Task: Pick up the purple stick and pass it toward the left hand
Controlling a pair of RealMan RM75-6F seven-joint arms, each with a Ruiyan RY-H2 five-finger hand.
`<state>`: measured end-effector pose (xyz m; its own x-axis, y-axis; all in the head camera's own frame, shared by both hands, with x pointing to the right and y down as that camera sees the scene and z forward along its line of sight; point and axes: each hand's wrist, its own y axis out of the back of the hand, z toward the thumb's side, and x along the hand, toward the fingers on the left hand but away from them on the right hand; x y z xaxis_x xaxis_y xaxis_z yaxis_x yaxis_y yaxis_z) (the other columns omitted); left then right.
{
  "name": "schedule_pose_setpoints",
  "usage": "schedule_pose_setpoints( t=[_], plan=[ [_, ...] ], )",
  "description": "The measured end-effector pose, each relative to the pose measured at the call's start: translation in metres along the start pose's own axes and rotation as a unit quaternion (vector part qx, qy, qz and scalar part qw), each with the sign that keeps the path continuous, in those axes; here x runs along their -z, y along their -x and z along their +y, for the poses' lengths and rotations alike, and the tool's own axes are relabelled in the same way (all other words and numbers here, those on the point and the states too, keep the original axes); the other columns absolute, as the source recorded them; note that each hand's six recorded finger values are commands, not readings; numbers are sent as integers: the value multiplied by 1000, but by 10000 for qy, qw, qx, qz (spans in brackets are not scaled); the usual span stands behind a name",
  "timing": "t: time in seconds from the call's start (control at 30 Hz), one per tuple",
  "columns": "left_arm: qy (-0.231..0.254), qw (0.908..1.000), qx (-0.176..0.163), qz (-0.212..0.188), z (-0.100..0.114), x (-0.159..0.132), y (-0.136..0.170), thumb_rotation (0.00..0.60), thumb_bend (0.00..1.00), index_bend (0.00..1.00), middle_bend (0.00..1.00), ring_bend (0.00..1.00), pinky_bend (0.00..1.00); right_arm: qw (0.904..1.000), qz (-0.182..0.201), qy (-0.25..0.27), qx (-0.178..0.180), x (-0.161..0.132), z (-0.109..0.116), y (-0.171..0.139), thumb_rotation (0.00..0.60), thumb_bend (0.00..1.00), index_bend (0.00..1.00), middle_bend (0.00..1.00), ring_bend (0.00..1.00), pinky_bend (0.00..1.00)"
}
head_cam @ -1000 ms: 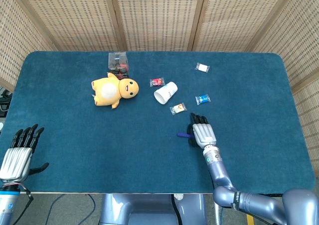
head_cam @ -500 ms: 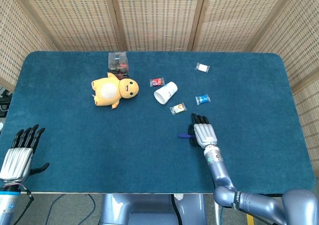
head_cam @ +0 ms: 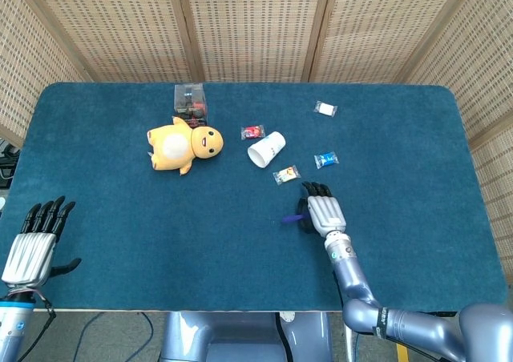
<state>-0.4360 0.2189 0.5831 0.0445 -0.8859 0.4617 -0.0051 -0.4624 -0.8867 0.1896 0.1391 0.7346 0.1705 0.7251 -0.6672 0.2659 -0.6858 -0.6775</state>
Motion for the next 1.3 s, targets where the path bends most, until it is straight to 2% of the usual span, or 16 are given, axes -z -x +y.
schedule_pose_setpoints(
  t=[0.33, 0.5, 0.73, 0.93, 1.1, 1.2, 1.3],
  plan=[
    [-347, 9974, -105, -620, 17, -24, -35, 600, 0, 0, 0, 0, 0, 9960, 128, 879, -100, -42, 28, 3, 600, 569, 612, 163, 0, 0],
    [-519, 9919, -249, -1134, 34, -51, -54, 600, 0, 0, 0, 0, 0, 9905, 141, 1350, -218, -67, 42, 9, 600, 569, 612, 164, 0, 0],
    [-610, 9797, -542, -1831, 56, -96, -83, 600, 0, 3, 0, 0, 0, 9797, 326, 1906, -523, -121, 62, 22, 600, 578, 615, 169, 0, 0],
    [-581, 9640, -790, -2473, 64, -139, -110, 600, 0, 150, 0, 0, 0, 9744, 398, 2039, -856, -152, 58, 32, 600, 580, 620, 175, 0, 0],
    [-545, 9517, -921, -2877, 59, -173, -130, 600, 10, 336, 0, 0, 0, 9711, 443, 2124, -995, -165, 49, 35, 600, 583, 626, 182, 0, 0],
    [-487, 9465, -926, -3054, 51, -193, -138, 600, 62, 387, 0, 0, 0, 9695, 434, 2190, -1012, -168, 44, 37, 600, 583, 626, 182, 0, 0],
    [-450, 9424, -921, -3185, 42, -209, -141, 600, 96, 393, 0, 0, 0, 9673, 419, 2276, -1041, -170, 39, 38, 600, 583, 626, 182, 0, 0]
  ],
)
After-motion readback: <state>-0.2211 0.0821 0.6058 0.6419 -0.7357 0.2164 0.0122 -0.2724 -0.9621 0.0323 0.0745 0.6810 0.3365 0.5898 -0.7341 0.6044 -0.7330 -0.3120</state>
